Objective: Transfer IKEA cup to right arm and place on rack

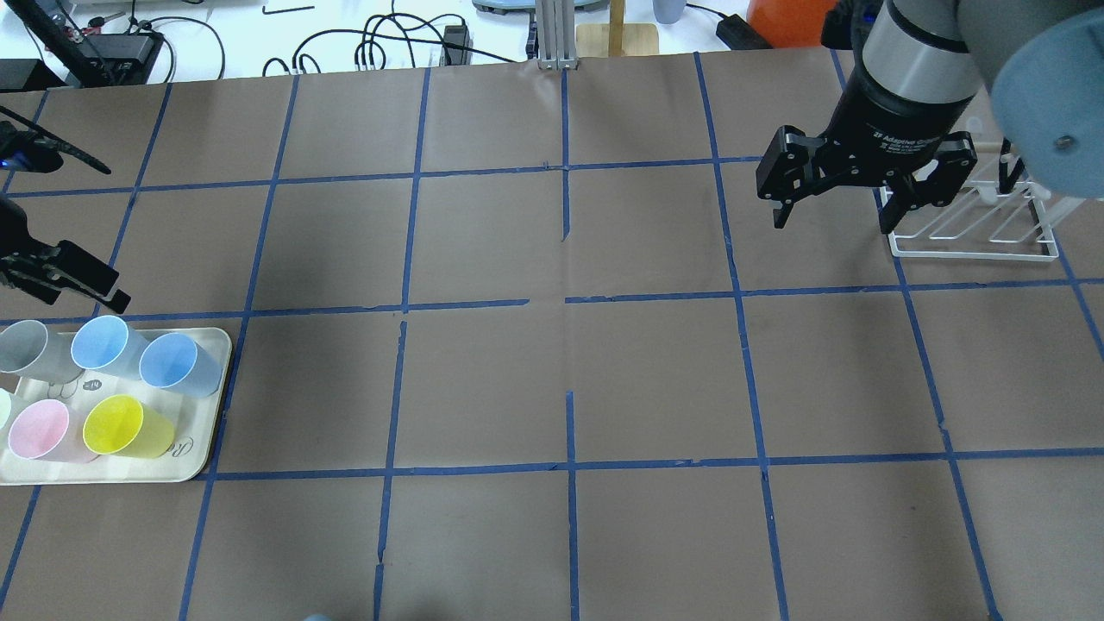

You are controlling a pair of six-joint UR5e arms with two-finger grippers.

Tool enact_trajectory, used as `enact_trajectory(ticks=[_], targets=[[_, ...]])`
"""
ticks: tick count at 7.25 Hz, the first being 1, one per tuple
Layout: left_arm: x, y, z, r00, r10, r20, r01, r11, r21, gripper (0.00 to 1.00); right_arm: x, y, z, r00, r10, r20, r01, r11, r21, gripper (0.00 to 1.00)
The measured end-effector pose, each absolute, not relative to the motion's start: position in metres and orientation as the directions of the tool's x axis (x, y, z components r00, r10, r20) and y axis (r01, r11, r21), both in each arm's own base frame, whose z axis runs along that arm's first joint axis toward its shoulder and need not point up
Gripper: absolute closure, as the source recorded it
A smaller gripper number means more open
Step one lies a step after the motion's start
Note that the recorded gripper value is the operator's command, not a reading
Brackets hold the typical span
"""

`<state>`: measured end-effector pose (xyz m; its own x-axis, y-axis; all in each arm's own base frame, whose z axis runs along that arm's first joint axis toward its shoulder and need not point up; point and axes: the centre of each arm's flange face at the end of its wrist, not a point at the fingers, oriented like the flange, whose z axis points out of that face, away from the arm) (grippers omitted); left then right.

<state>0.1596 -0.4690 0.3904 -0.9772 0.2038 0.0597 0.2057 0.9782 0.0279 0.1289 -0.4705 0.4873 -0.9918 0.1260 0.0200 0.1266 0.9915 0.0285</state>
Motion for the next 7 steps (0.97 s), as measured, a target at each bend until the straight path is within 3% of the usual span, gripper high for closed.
enact_trajectory(ticks=[4, 7], targets=[[0.189, -0.457, 0.304, -0.985, 0.166, 0.053, 0.167, 0.986, 0.015, 0.01, 0.129, -0.462, 0.5, -0.988, 0.15, -0.028, 0.15, 0.989, 0.008, 0.0], [0.183, -0.451, 0.27, -0.994, 0.088, 0.06, 0.089, 0.996, 0.02, 0.04, 0.142, -0.475, 0.488, -0.929, 0.33, -0.171, 0.319, 0.944, 0.086, 0.0]])
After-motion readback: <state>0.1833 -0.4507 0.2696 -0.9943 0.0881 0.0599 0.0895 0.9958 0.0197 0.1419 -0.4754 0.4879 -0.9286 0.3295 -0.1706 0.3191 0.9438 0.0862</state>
